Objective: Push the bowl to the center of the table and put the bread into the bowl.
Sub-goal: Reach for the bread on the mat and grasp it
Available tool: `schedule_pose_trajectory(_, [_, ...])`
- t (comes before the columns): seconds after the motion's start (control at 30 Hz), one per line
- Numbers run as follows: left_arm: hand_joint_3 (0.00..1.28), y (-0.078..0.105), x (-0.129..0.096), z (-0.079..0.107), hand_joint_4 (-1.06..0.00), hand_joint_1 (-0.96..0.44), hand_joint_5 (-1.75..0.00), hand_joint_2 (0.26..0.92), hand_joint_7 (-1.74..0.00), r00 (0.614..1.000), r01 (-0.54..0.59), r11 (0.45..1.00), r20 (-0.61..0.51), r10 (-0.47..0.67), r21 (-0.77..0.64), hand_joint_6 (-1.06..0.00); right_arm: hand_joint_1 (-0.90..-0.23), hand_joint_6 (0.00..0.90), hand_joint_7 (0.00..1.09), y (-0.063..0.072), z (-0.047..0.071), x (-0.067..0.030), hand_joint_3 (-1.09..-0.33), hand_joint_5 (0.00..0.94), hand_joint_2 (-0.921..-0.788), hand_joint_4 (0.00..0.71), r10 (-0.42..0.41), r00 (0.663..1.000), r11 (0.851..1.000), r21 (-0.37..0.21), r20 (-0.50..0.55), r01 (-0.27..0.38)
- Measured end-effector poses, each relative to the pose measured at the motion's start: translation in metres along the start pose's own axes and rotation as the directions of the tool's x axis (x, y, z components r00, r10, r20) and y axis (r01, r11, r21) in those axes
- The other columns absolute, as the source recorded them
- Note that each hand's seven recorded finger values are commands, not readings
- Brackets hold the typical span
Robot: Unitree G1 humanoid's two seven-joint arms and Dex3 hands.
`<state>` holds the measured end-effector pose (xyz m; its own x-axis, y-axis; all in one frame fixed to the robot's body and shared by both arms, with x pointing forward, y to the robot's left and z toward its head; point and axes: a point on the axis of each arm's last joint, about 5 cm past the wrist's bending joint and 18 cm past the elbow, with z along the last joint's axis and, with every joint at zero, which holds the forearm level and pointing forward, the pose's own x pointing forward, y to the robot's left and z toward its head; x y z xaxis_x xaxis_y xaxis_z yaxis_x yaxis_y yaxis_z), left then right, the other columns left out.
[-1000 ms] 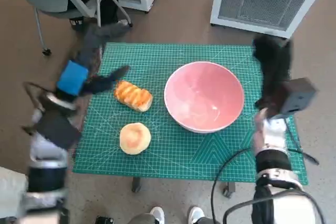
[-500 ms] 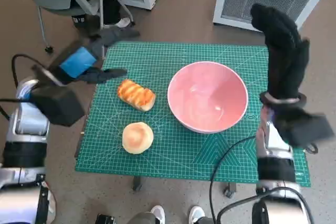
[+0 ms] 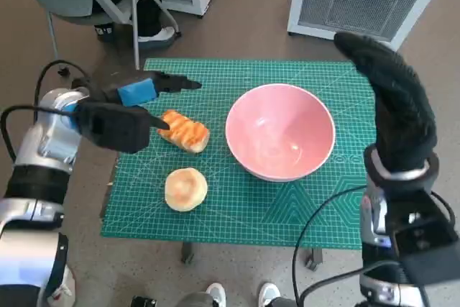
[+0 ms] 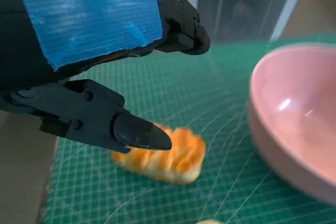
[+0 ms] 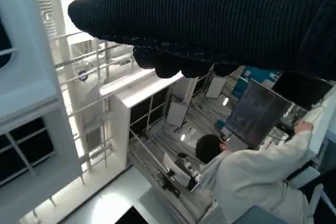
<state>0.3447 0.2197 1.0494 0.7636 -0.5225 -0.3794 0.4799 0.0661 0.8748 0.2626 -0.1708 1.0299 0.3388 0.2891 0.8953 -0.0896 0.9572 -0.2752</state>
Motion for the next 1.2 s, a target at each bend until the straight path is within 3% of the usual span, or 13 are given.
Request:
schedule_pose_trajectory(0.53, [0.0,-0.012,0.029,0.009,-0.23,-0.18,0.0,0.803,-0.01,0.973,0.183,0.982,-0.148,-0.176,0.038,-0.39,-0.448,0.072,0.73,0.002,0.004,-0.0004,-0.552,0.0,-0.921,0.391,0.008,1.0,1.0,0.009,-0.005,-0.008])
schedule_pose_trajectory(0.97, [0.0,-0.03,0.047,0.014,-0.22,-0.22,0.0,0.807,-0.02,0.957,0.225,0.973,-0.199,-0.212,0.043,-0.43,-0.457,0.064,0.74,0.003,0.004,-0.0019,-0.552,0.002,-0.921,0.394,0.009,1.0,1.0,0.012,-0.016,-0.009])
schedule_pose_trajectory(1.2, [0.01,-0.041,0.055,0.017,-0.34,-0.14,-0.04,0.835,-0.06,0.952,0.229,0.973,-0.214,-0.219,0.025,-0.54,-0.459,0.059,0.75,0.003,0.004,-0.0027,-0.552,0.003,-0.921,0.395,0.006,1.0,1.0,0.015,-0.026,-0.005])
